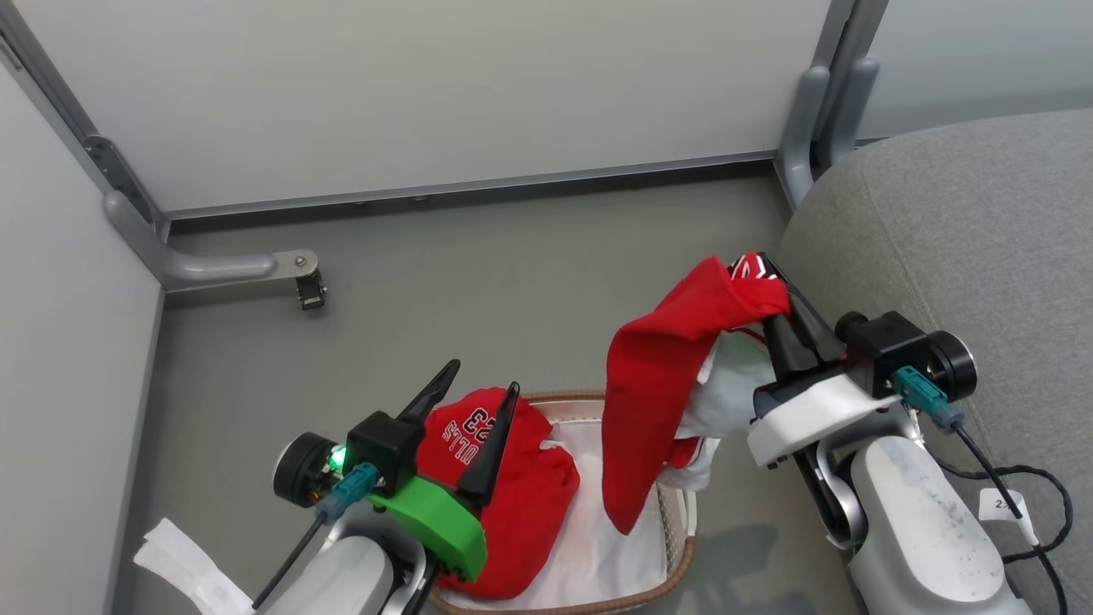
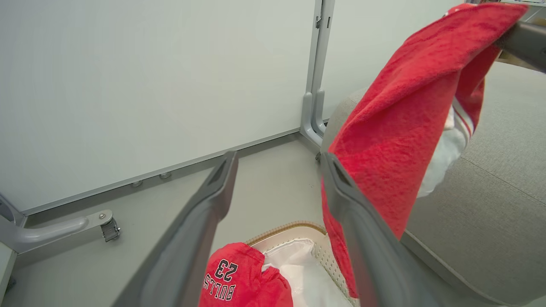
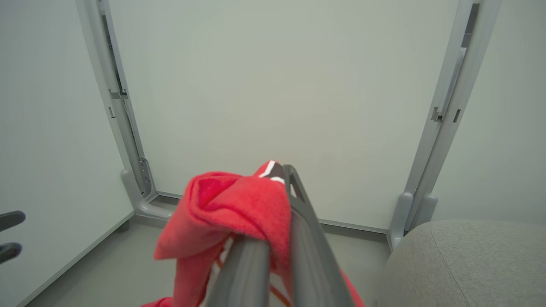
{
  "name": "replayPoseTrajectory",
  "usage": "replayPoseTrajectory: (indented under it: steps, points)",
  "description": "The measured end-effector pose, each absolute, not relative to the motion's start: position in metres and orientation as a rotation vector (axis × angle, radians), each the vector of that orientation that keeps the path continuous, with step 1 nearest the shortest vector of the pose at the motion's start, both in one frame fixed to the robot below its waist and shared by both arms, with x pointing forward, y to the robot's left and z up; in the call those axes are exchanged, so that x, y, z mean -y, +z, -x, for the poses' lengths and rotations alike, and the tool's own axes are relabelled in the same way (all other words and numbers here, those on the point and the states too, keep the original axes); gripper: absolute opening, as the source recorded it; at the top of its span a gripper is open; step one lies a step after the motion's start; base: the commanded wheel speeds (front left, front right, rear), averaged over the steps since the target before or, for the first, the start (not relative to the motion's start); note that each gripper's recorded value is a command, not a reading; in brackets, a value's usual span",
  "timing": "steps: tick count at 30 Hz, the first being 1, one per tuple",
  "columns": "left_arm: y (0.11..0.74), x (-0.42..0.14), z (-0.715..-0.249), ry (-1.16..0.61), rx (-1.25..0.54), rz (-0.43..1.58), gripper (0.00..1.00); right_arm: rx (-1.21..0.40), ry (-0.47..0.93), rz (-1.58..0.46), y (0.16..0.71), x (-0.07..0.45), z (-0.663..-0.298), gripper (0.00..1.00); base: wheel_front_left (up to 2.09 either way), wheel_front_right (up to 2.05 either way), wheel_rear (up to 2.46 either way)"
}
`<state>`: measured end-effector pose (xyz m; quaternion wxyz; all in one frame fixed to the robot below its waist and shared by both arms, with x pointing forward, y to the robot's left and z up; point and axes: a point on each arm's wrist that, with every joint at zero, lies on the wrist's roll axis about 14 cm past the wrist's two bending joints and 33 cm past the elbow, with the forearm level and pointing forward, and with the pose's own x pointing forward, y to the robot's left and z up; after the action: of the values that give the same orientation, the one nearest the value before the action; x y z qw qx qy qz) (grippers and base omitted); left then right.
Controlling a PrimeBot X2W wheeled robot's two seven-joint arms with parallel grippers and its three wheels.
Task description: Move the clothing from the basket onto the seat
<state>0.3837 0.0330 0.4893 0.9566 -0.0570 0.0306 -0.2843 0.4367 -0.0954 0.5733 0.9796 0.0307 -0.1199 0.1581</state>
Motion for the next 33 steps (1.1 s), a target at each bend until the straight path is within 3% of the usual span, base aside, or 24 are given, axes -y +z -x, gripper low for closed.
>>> replayPoseTrajectory:
  steps: [16, 33]
  points:
    - [0.485, -0.016, -0.386, -0.616, -0.051, 0.118, 1.0, 0.243, 0.222, -0.057, 0.571, 0.13, -0.436, 0.0, 0.0, 0.0, 0.0]
    - [0.472, 0.088, -0.382, -0.948, -0.067, 0.105, 1.0, 0.267, -0.077, 0.019, 0.582, 0.241, -0.404, 0.0, 0.0, 0.0, 0.0]
